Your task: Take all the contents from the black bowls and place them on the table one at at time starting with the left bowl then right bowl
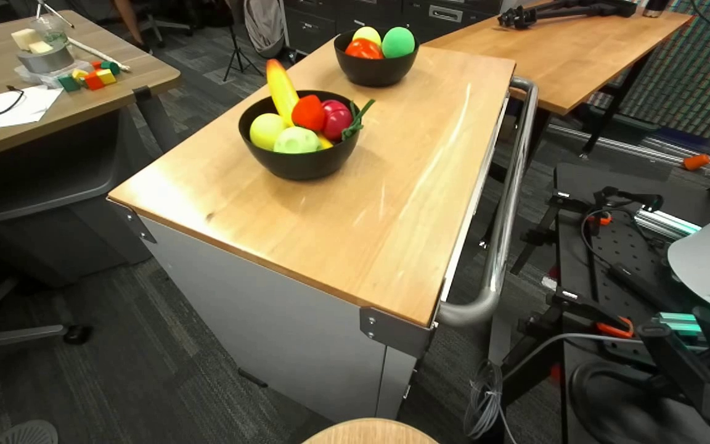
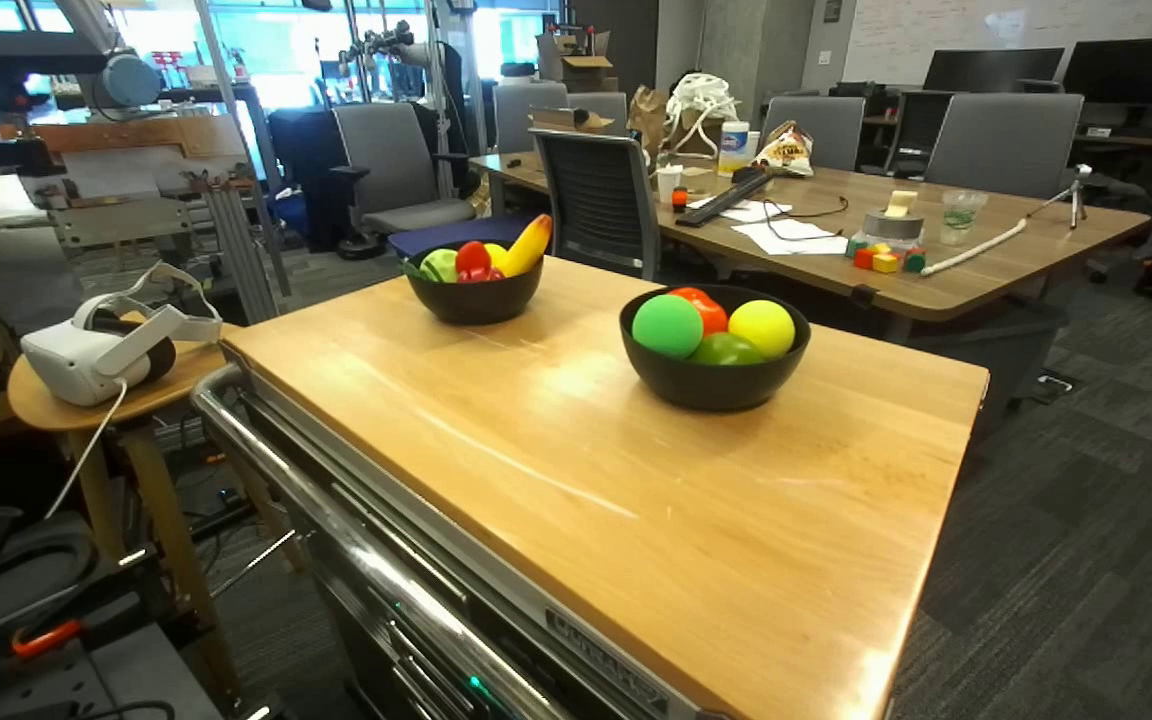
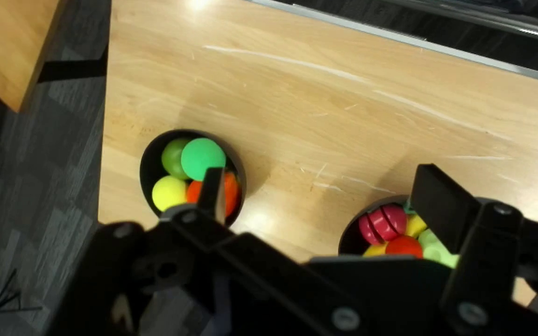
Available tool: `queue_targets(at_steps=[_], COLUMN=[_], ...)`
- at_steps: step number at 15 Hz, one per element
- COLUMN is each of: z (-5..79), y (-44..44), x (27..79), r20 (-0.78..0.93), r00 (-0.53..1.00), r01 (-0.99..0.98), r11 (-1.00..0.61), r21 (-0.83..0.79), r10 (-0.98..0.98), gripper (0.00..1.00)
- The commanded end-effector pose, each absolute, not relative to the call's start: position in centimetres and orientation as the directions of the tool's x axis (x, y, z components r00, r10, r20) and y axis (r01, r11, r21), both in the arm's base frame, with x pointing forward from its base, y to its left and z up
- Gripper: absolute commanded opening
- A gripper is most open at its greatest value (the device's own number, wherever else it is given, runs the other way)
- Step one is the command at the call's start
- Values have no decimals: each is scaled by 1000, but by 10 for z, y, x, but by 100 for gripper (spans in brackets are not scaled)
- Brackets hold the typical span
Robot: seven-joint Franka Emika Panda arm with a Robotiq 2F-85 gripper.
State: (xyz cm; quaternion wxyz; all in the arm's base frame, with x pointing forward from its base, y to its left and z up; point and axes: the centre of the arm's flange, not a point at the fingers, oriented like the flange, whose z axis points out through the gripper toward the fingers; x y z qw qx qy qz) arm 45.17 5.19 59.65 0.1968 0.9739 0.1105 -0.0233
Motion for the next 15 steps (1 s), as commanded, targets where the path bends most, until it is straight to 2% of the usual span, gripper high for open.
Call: queue_targets(at_steps=[1, 4, 5, 10, 15], z=[600, 604, 603, 570, 460], y=[60, 57, 58, 54, 28], x=[450, 449, 450, 465, 553], r20=[-52, 3, 130, 278, 239], r00=[976, 981, 982, 958, 923], r01=[215, 182, 76, -128, -314], r11=[-905, -926, -921, -966, -949], r21=[366, 331, 381, 223, 15], r10=[210, 194, 135, -63, -302], gripper=[100, 100, 100, 100, 100])
